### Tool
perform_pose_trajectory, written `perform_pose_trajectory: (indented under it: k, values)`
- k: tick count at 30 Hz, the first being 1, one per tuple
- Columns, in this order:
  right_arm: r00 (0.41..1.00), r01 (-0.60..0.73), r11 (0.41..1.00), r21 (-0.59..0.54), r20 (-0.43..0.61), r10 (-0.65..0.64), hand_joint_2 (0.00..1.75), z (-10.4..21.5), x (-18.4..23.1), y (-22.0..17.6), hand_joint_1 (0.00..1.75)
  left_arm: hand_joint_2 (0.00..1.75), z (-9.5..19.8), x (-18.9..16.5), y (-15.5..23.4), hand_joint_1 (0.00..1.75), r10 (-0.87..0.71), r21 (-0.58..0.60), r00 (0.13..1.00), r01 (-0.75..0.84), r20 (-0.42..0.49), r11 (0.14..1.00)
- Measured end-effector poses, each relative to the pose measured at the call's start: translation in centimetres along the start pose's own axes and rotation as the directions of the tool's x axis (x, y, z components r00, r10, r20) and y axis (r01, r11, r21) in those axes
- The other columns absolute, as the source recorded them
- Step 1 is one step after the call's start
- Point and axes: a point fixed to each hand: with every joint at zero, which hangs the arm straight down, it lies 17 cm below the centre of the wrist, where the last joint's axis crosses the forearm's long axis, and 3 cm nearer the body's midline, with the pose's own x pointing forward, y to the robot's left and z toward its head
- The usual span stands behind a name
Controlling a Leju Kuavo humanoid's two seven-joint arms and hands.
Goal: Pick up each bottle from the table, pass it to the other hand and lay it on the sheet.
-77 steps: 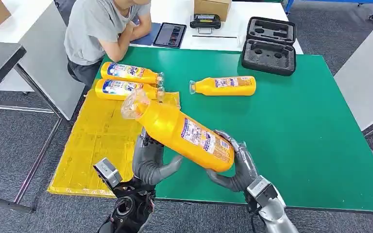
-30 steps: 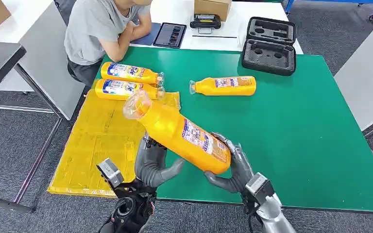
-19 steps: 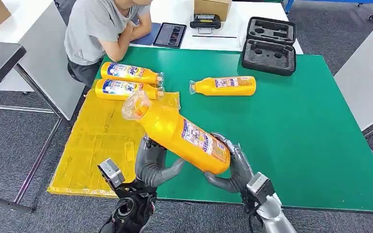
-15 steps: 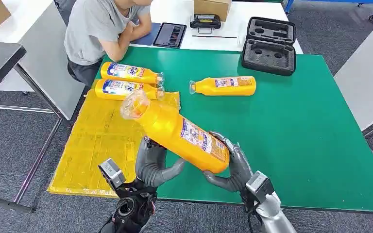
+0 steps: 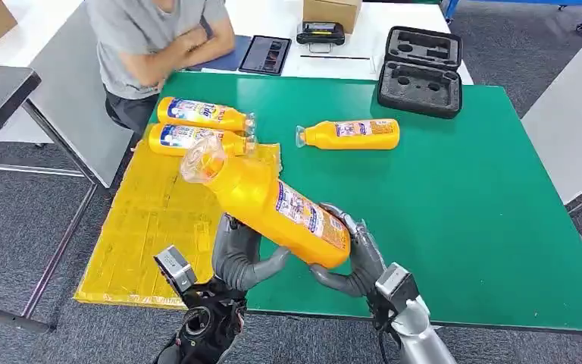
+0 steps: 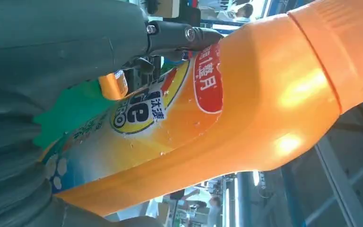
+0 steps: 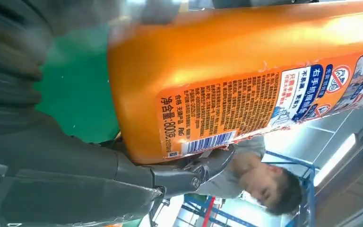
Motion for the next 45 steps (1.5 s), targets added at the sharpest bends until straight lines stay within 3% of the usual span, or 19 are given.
perform_pose_trajectory:
  k: [16, 17, 40, 41, 42, 45]
  values:
    - [1.000, 0.026, 1.000, -0.003, -0.004, -0.026, 1.75, -0.3, -0.4, 0.9, 1.75, 1.75, 0.0, 0.0, 0.1, 0.03, -0.006, 0.007, 1.000, 0.006, 0.000, 1.000]
    - [1.000, 0.027, 1.000, -0.003, -0.006, -0.027, 1.75, -0.3, -0.5, 0.9, 1.75, 1.75, 0.0, 0.0, 0.1, 1.73, -0.006, 0.007, 1.000, 0.006, 0.000, 1.000]
    - [0.999, 0.042, 0.999, -0.004, -0.017, -0.042, 1.75, -0.2, -1.1, 1.5, 1.71, 1.75, -0.1, 0.1, 0.2, 1.75, -0.019, 0.016, 1.000, 0.019, 0.005, 1.000]
    - [0.999, 0.044, 0.999, -0.006, -0.017, -0.045, 1.75, -0.2, -1.1, 1.5, 1.33, 1.75, -0.1, 0.1, 0.2, 1.75, -0.018, 0.015, 1.000, 0.018, 0.005, 1.000]
    - [0.999, 0.047, 0.999, -0.010, -0.017, -0.047, 1.75, -0.2, -1.1, 1.4, 0.05, 1.75, -0.1, 0.1, 0.1, 1.75, -0.017, 0.014, 1.000, 0.017, 0.005, 1.000]
    - [0.998, 0.057, 0.998, -0.022, -0.018, -0.057, 1.75, 0.1, -1.1, 1.1, 0.00, 1.75, -0.1, 0.1, 0.1, 1.75, -0.022, 0.013, 1.000, 0.022, 0.005, 1.000]
